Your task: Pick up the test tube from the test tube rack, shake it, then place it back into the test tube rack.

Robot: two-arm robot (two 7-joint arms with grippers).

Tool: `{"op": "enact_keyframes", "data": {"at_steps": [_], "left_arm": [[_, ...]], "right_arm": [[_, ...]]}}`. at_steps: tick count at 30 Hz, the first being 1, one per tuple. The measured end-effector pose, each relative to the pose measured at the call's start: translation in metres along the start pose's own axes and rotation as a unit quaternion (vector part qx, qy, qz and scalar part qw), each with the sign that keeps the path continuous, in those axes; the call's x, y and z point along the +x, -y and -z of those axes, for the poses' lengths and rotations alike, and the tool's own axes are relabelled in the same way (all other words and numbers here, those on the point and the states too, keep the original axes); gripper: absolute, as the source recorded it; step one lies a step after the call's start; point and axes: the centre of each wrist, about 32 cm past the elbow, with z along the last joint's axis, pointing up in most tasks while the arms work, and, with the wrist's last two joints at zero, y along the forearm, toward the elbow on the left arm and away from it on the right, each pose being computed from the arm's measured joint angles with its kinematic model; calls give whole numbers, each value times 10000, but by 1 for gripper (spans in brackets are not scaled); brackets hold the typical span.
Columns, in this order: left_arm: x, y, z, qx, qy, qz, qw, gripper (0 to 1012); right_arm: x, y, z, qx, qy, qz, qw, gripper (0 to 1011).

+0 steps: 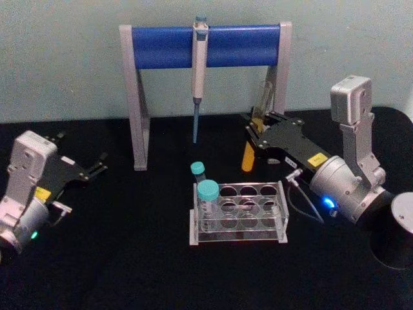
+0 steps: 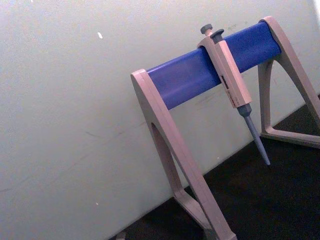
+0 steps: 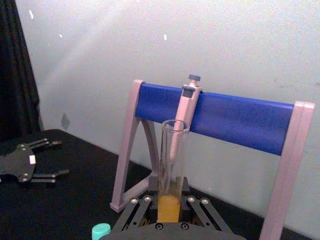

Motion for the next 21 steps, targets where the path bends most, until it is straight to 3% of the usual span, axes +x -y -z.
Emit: {"op": "enact_keyframes", "data": {"at_steps": [21], "left_arm": [[0,0,0,0,0,0,10000,1002]], "right_arm": [[26,35,-6,-60,-5,58,10000,232]]}}
